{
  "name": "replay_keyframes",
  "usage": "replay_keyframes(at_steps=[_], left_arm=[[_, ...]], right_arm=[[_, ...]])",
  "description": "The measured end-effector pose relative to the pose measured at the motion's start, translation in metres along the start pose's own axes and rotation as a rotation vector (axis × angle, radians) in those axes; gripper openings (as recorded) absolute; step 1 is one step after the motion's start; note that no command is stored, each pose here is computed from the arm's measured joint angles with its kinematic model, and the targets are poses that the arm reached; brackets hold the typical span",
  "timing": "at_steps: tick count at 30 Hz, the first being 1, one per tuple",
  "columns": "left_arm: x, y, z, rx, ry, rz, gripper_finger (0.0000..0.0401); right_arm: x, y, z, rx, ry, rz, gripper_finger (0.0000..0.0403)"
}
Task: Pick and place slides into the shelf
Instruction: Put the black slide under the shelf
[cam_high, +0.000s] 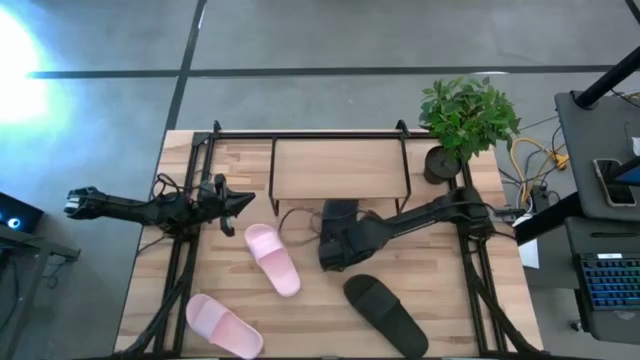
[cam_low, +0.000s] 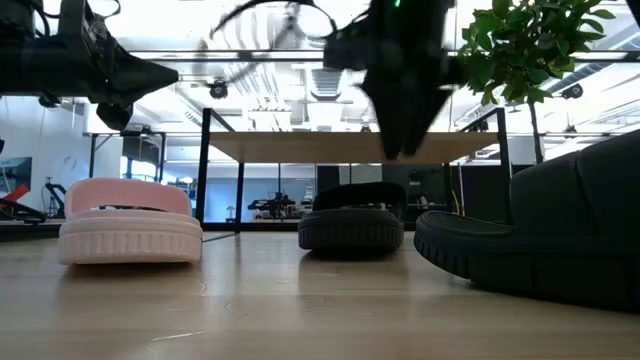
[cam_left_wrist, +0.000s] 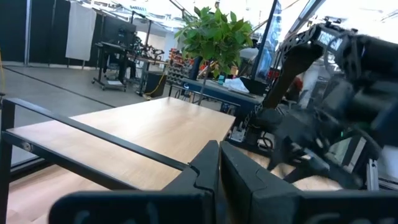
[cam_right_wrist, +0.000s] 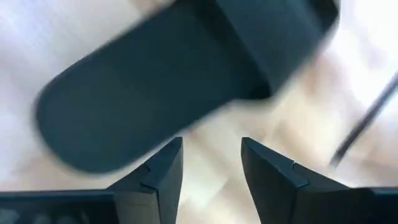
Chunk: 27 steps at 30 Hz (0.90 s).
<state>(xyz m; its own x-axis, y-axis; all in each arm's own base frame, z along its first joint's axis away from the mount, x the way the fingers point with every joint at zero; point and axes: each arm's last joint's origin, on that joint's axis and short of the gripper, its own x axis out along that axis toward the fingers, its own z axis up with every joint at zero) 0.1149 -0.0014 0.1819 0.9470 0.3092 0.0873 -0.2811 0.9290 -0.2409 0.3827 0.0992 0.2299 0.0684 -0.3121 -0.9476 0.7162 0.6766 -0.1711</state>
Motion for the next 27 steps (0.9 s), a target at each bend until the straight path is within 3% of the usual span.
replay_keyframes(at_steps=[3, 6, 12, 16, 19, 27], left_arm=[[0.000, 0.000, 0.000, -0.008, 0.001, -0.008, 0.0000], [0.000, 0.000, 0.000, -0.090, 0.003, -0.007, 0.0000], [0.001, 0.000, -0.003, -0.144, 0.032, -0.007, 0.0000], [0.002, -0.001, -0.006, -0.134, 0.054, -0.006, 0.0000], [0.003, -0.001, -0.007, -0.130, 0.071, -0.024, 0.0000], [0.004, -0.003, -0.008, -0.133, 0.090, -0.088, 0.0000]], right_arm=[[-0.019, -0.003, -0.011, 0.283, 0.116, 0.109, 0.0133], [-0.041, 0.003, -0.029, 0.505, 0.168, 0.196, 0.0124], [-0.080, 0.017, -0.091, 0.923, 0.192, 0.276, 0.0133], [-0.093, 0.032, -0.124, 0.916, 0.275, 0.373, 0.0153], [-0.094, 0.040, -0.136, 0.893, 0.249, 0.414, 0.0172], [-0.075, 0.053, -0.180, 0.818, 0.158, 0.322, 0.0199]])
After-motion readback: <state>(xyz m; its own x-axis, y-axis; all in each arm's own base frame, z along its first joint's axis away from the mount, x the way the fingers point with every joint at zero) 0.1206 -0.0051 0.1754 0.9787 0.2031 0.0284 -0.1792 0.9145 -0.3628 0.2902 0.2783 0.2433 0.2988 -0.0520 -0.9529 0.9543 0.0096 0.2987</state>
